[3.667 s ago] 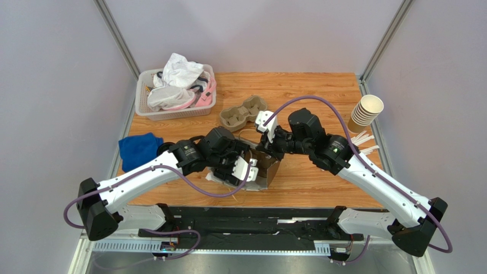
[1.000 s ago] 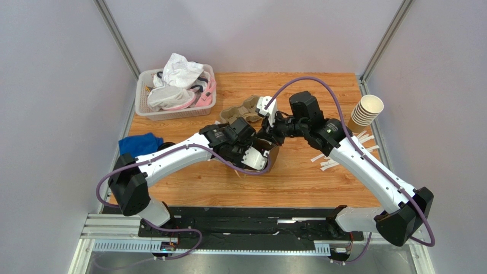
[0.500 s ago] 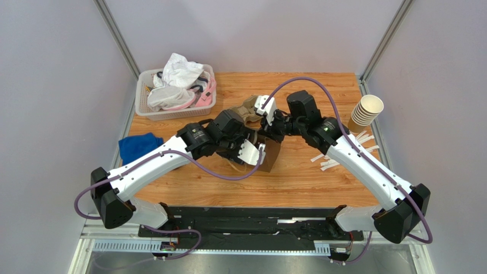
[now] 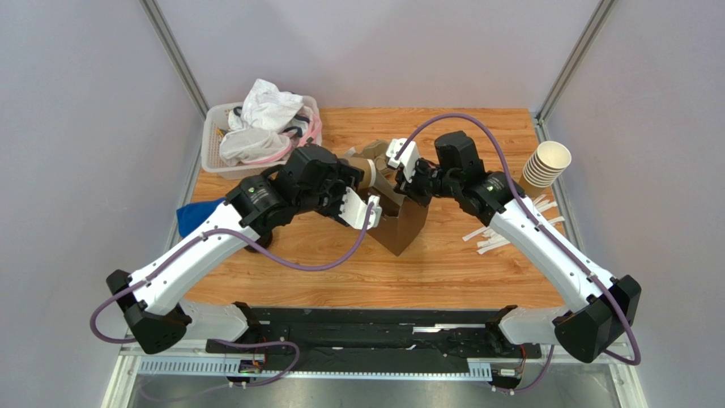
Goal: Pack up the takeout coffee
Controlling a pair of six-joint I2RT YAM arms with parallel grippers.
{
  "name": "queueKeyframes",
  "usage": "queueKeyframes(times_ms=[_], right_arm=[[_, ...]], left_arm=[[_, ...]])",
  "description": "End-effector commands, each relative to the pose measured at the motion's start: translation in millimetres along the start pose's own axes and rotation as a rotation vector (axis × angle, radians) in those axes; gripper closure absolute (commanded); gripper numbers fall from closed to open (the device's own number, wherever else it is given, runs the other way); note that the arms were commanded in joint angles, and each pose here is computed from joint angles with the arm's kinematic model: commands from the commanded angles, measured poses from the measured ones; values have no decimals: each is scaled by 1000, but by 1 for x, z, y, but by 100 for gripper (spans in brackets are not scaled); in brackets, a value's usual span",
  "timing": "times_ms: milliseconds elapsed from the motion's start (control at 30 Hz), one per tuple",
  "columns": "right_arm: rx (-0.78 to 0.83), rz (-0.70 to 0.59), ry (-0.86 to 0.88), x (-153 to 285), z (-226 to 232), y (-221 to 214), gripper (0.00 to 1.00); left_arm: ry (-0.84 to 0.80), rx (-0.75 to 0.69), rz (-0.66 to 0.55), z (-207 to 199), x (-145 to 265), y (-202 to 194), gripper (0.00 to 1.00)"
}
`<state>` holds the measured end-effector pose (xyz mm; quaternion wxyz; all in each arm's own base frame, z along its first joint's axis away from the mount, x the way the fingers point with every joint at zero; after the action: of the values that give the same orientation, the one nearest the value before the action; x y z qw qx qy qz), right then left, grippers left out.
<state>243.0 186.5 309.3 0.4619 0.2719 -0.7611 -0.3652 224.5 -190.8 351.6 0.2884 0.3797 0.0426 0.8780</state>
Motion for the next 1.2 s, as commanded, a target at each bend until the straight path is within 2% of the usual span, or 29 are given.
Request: queueKeyframes(times_ms=[0, 233, 467, 633, 800, 833, 967, 1167], right_arm=[[24, 37, 26, 0, 0, -10, 100], [26, 67, 12, -1, -7, -21, 100], [14, 98, -27, 8, -18, -28, 100], [1, 107, -66, 19, -28, -27, 100], [-8, 121, -97, 24, -36, -32, 100], [-11, 123, -106, 25, -39, -32, 100], [-13, 122, -122, 26, -44, -30, 100], [-21, 126, -147, 30, -49, -29, 100]], left_arm=[[194, -34, -65, 33, 43, 7, 74], [241, -8, -34, 46, 73, -4, 75], [127, 135, 125, 23, 90, -41, 74], [-167, 159, 248, -25, 84, -66, 75], [-418, 218, 332, -54, 67, -76, 77], [-505, 251, 378, -60, 56, -78, 77], [-662, 363, 527, -69, 20, -86, 77], [-882, 450, 781, -90, -25, -99, 85]])
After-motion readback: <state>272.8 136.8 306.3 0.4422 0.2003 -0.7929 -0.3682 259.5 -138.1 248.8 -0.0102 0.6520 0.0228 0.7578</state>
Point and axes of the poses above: each gripper's point midway between its finger pads, its own x axis back along the fingers, its own z axis along the line the jaws close on, y = z × x, the point moved 9 cm from there along x, back along the fingers, and after that the axes turned 7 degrees about x, right-handed, at the moved point
